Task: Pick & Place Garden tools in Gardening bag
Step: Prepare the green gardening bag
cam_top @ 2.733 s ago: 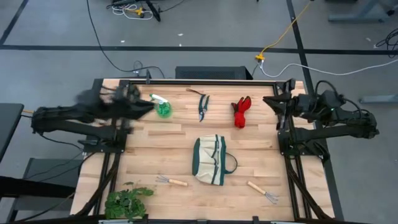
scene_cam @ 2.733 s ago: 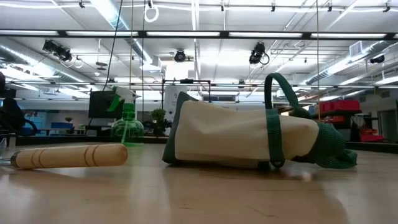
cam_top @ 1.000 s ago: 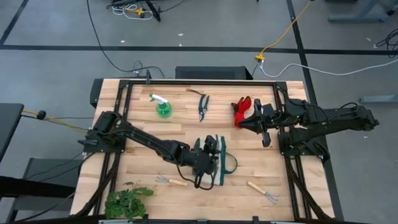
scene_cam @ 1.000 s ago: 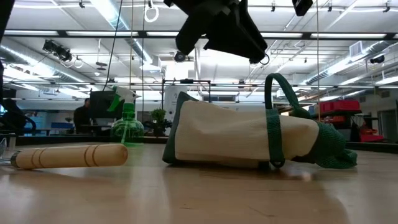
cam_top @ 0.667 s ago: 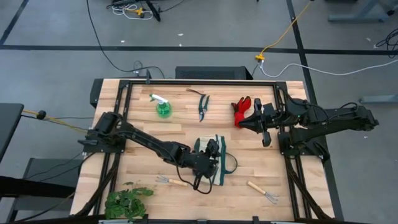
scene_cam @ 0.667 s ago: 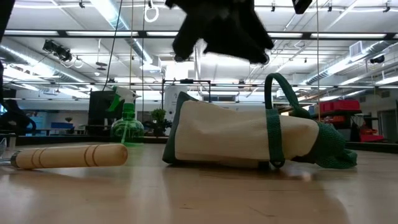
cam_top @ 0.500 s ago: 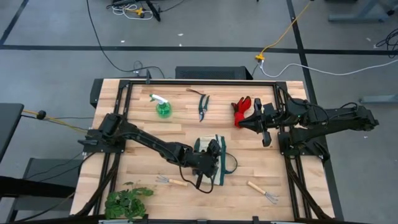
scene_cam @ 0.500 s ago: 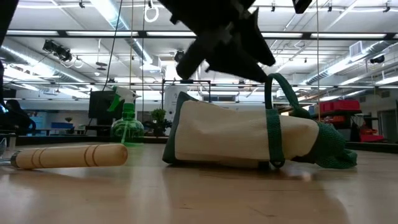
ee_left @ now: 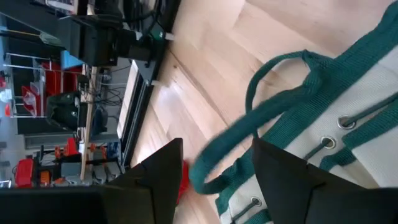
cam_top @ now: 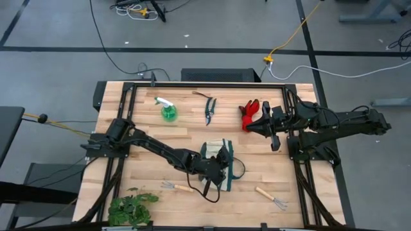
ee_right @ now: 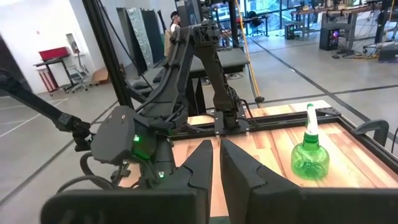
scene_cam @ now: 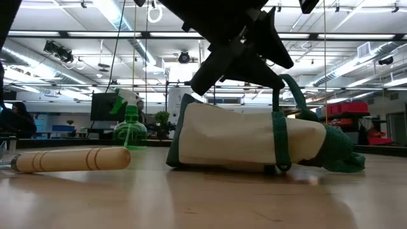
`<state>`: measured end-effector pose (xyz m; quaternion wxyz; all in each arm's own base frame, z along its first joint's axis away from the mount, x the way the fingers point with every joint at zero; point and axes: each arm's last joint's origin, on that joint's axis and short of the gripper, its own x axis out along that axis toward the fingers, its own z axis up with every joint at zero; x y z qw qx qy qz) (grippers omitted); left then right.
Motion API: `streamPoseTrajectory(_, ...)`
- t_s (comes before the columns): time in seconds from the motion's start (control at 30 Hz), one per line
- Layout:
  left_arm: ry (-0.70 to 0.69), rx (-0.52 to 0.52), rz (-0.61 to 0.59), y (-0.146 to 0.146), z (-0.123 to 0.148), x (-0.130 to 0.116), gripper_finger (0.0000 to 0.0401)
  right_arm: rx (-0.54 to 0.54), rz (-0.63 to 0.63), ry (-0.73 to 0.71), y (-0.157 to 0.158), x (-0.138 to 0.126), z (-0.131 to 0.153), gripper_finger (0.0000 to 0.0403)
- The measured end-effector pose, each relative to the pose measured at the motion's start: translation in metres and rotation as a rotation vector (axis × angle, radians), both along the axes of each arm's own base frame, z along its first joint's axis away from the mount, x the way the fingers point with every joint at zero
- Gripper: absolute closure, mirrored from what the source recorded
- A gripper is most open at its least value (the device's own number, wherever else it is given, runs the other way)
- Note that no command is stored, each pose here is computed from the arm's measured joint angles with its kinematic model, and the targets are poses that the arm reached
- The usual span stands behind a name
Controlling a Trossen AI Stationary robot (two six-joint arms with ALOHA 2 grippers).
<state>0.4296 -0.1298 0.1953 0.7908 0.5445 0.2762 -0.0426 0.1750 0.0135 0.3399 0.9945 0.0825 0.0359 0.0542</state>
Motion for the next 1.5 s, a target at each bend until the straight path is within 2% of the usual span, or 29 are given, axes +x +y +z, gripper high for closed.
streamPoseTrajectory(0.5, 0.016, -0.151, -0.046, 0.012, -0.001, 0.005, 0.0202, 0.009, 0.001, 0.000, 0.000, 0.000, 0.000, 0.0369)
streamPoseTrajectory(0.77, 0.034, -0.168, -0.064, 0.021, -0.004, 0.007, 0.0202, 0.009, 0.001, 0.000, 0.000, 0.000, 0.000, 0.0369)
streamPoseTrajectory(1.0, 0.085, -0.158, -0.068, 0.021, -0.020, 0.009, 0.0208, 0.009, 0.001, -0.001, 0.000, 0.000, 0.000, 0.0369)
streamPoseTrajectory(1.2, 0.048, -0.125, -0.042, 0.020, -0.020, 0.011, 0.0253, 0.009, 0.001, -0.001, 0.000, 0.000, 0.000, 0.0369)
streamPoseTrajectory(1.5, 0.050, -0.085, -0.041, 0.018, -0.019, 0.010, 0.0380, 0.009, -0.001, -0.001, 0.000, 0.000, 0.000, 0.0369)
